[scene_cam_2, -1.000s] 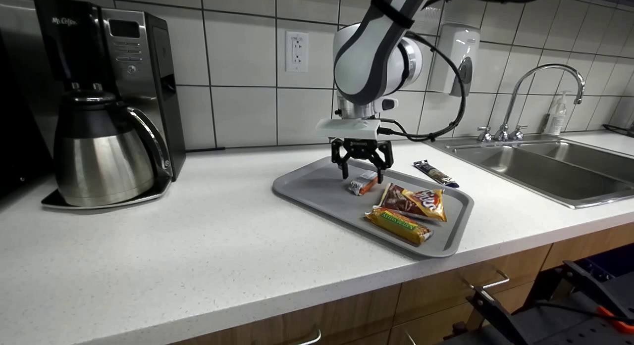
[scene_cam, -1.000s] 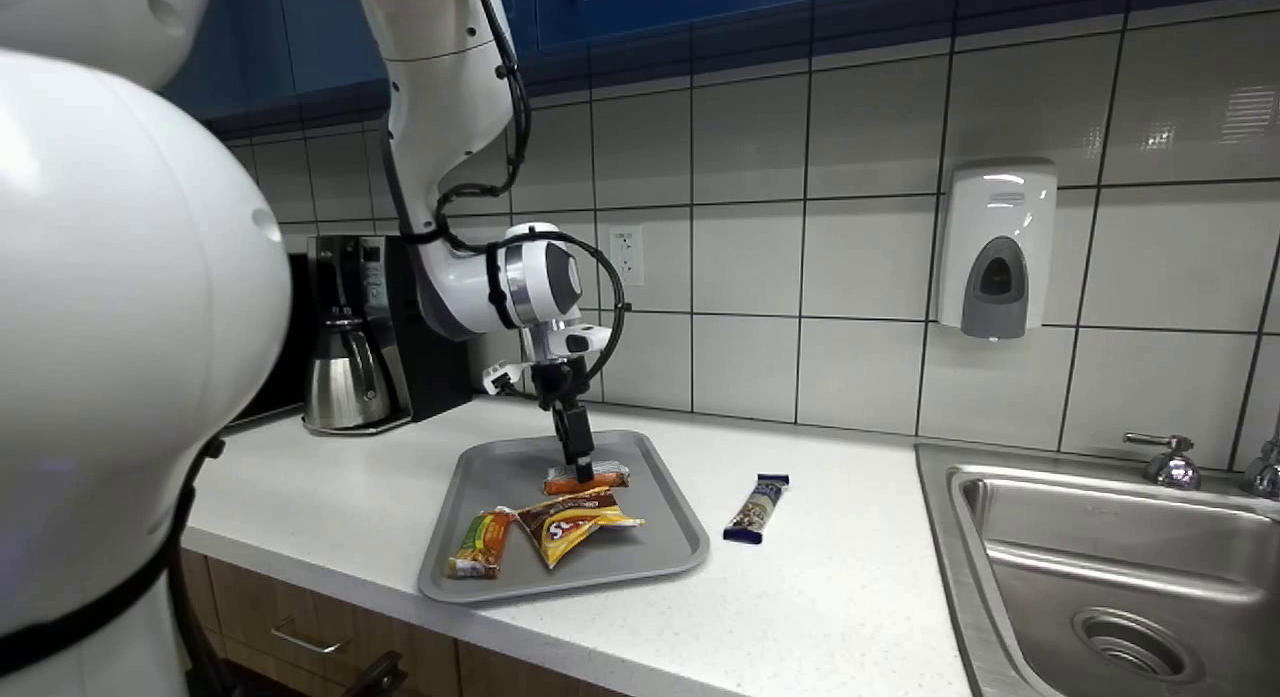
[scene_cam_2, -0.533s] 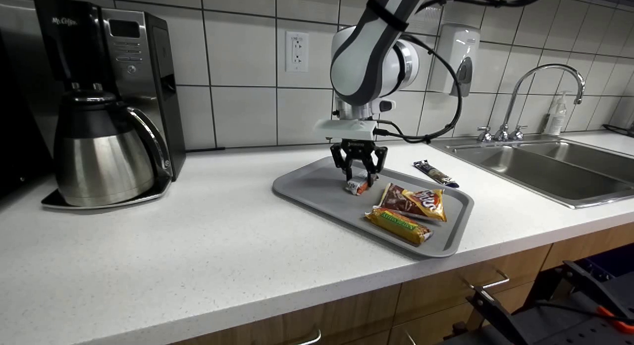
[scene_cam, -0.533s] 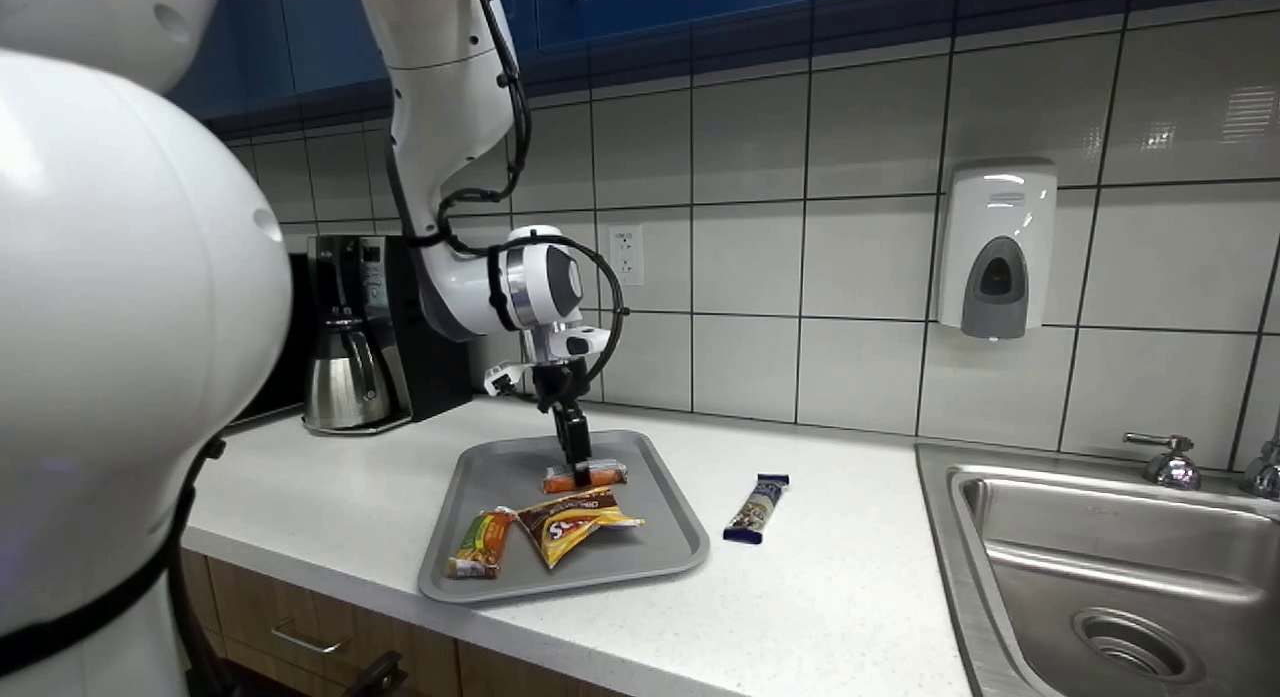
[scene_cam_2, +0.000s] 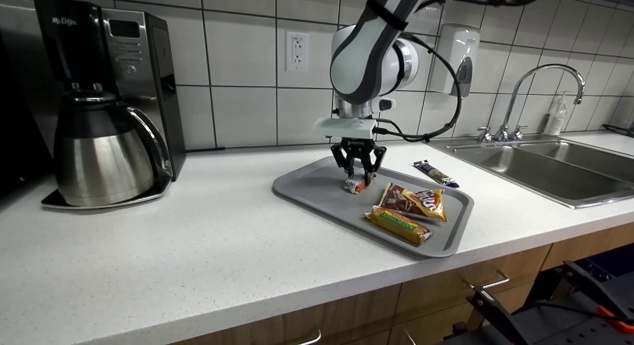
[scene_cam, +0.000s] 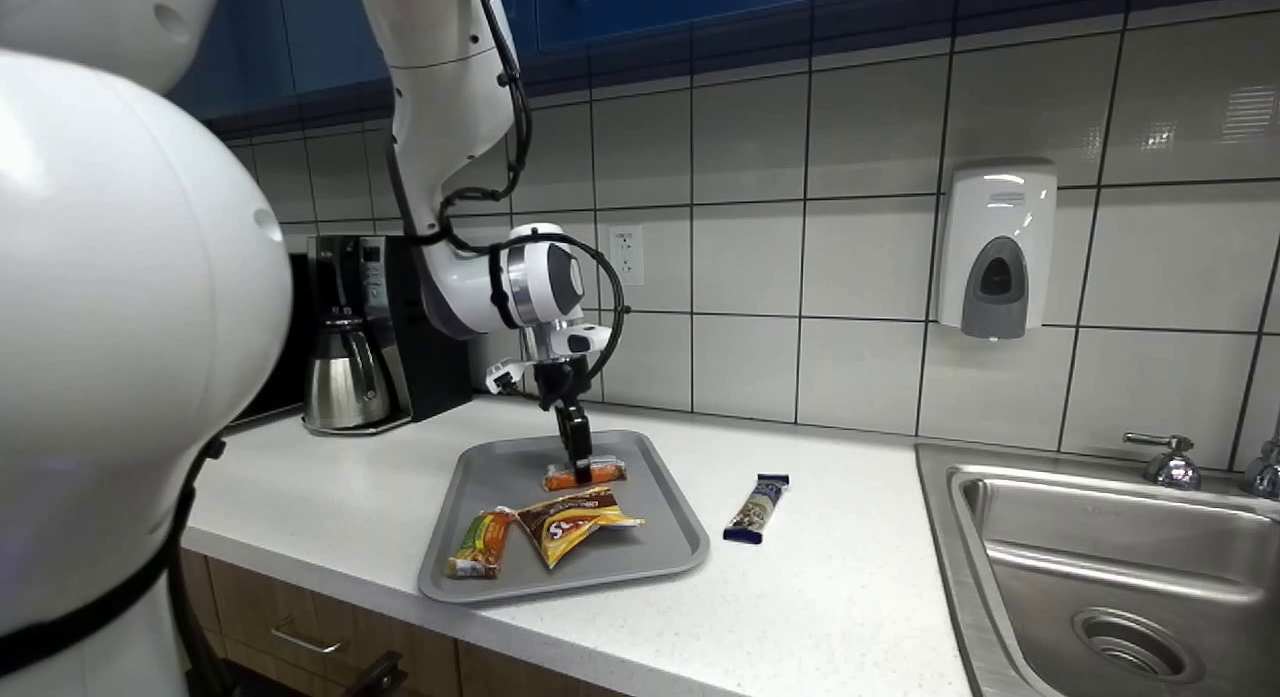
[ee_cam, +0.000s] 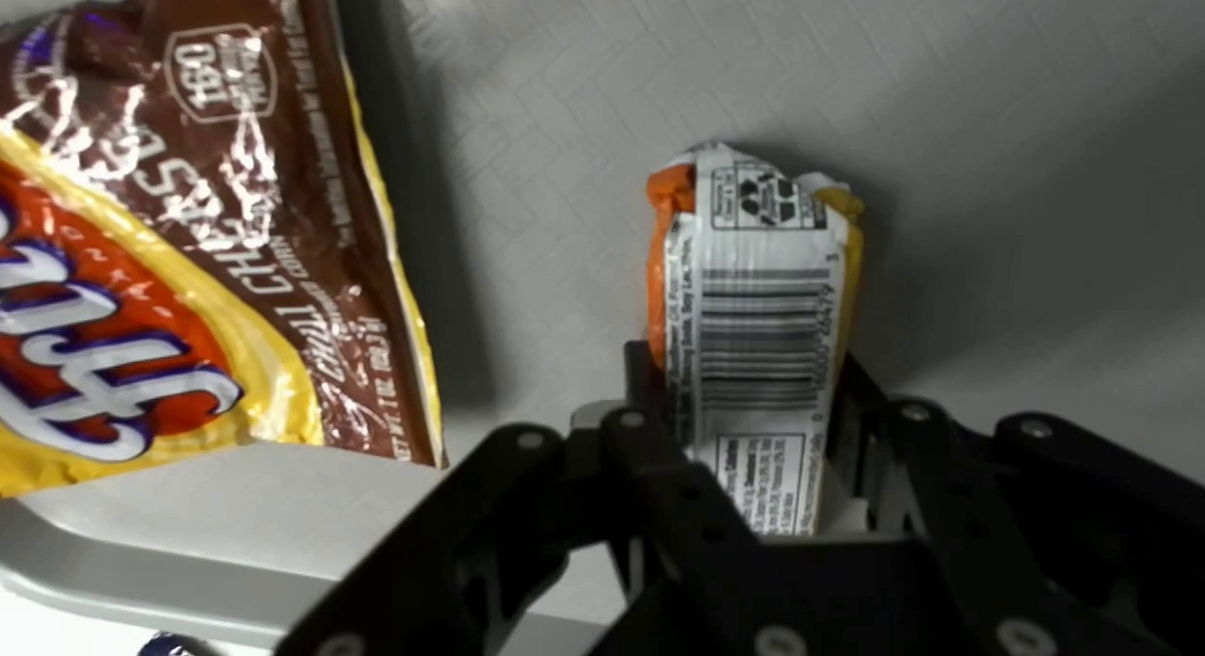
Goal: Remove the two small packets from the grey tray.
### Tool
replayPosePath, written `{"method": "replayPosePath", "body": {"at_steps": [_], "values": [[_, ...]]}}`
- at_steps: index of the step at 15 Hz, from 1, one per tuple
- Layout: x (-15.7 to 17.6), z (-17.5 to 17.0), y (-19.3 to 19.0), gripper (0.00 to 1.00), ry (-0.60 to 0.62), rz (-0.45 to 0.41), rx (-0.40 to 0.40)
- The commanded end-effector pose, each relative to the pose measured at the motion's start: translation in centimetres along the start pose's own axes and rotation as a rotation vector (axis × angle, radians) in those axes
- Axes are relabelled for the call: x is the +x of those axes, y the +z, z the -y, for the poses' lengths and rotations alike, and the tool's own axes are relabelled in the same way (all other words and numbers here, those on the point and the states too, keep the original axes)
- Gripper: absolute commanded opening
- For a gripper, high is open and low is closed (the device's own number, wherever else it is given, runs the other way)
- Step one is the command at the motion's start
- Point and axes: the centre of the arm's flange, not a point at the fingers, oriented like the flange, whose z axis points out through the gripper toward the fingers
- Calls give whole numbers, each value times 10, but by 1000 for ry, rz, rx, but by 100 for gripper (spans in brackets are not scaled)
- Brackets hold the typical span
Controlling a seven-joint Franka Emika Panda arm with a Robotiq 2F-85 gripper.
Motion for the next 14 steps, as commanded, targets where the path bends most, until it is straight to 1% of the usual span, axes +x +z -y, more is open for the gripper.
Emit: {"method": "replayPosePath", "body": {"at_steps": [1, 8, 14], "values": [[6, -1, -18, 18, 17, -14, 6], [18, -13, -51, 18, 11, -48, 57], [41, -35, -72, 18, 1, -70, 82]]}}
